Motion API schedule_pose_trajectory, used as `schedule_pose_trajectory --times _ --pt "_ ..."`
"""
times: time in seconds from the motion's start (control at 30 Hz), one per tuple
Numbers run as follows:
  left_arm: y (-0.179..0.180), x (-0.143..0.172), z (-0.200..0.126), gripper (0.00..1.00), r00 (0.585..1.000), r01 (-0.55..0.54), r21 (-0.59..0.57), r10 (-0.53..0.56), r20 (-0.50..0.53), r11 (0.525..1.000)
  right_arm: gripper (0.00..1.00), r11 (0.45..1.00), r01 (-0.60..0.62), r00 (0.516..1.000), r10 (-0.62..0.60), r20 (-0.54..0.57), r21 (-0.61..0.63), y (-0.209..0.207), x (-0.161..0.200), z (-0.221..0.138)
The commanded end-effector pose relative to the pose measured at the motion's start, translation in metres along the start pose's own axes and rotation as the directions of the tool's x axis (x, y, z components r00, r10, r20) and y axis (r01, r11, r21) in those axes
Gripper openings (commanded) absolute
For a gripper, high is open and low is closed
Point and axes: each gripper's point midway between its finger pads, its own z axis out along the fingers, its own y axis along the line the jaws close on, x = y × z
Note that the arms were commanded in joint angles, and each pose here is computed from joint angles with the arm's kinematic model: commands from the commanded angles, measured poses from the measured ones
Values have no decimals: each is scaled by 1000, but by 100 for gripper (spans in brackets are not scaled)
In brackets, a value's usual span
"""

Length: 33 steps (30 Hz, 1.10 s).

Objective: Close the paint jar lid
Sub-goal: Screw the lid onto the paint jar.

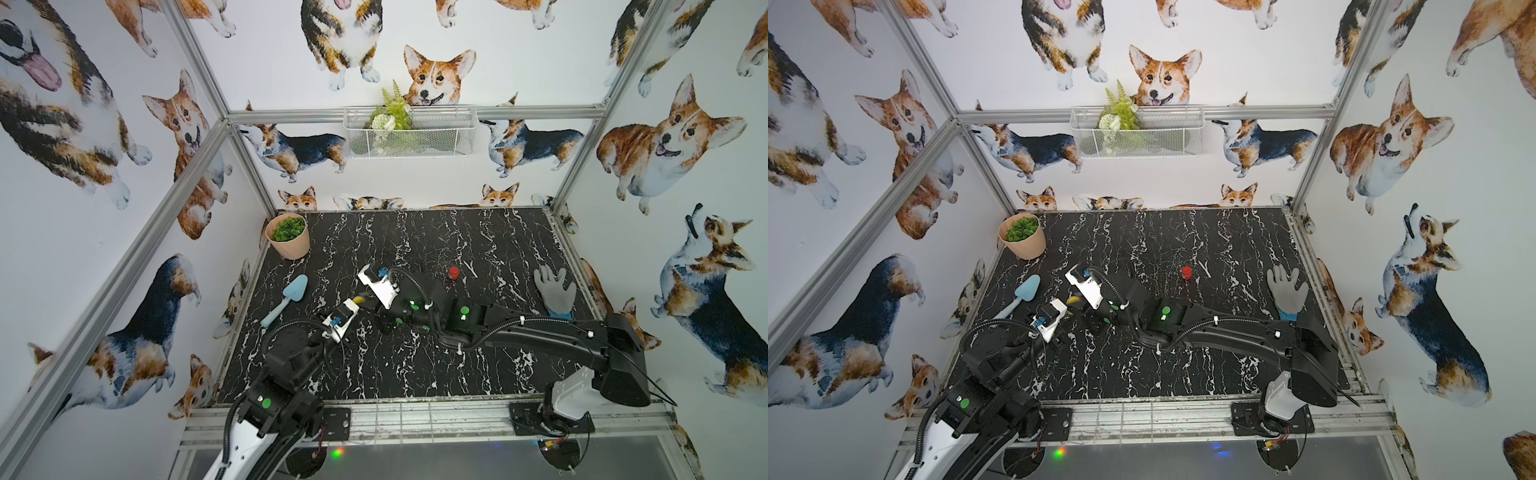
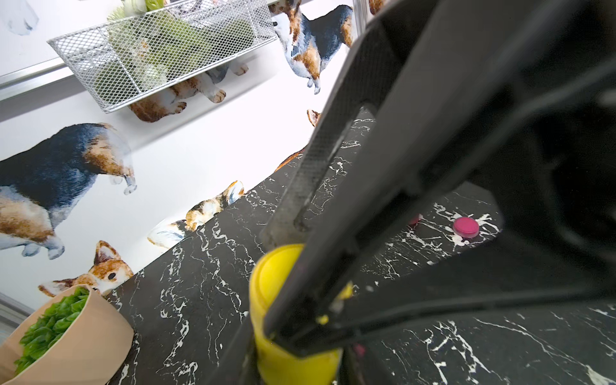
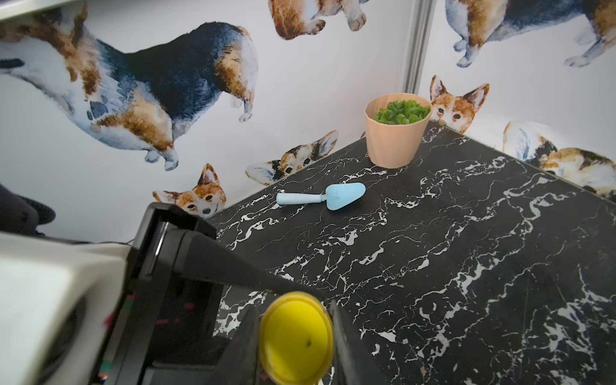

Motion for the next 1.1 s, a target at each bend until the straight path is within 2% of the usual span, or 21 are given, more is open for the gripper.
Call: schedule_pose_trajectory --times 0.0,0.27,0.33,0.43,0.57,0.67,0.77,0.83,0.9,1.0,1.07 --pt "12 -26 -3 30 995 -22 -54 27 96 998 24 982 -101 995 102 -1 162 -17 2 4" --pt "19 -23 -3 30 997 -20 -94 27 76 995 27 969 -161 987 158 32 185 -17 2 11" --pt "19 -22 -2 30 997 -19 -93 26 72 995 34 971 -157 988 152 43 178 -17 1 7" --pt "18 -19 0 30 998 -17 -88 22 55 996 58 974 -143 988 131 79 173 -18 -5 -7" --pt "15 -16 4 30 999 -12 -67 15 36 998 74 969 -118 988 93 124 216 -32 -10 -35" --pt "12 -13 7 30 1000 -8 -45 9 21 999 76 970 -126 985 96 146 209 -39 -13 -55" --pt "1 -13 10 31 1000 8 19 -9 27 1000 76 987 -88 990 72 121 132 -37 -13 -68" --pt "-17 -19 10 31 998 18 126 -26 62 992 75 1000 22 998 -22 60 1 -21 -11 -73" --pt "-33 -25 8 32 995 19 223 -40 90 975 71 990 130 991 -130 6 -49 -14 -8 -77" --pt "-47 -29 6 32 992 28 306 -64 106 952 68 943 296 952 -305 -37 -151 1 2 -81" --pt "-50 -30 6 31 991 29 324 -69 111 945 66 922 341 935 -354 -38 -184 5 6 -80"
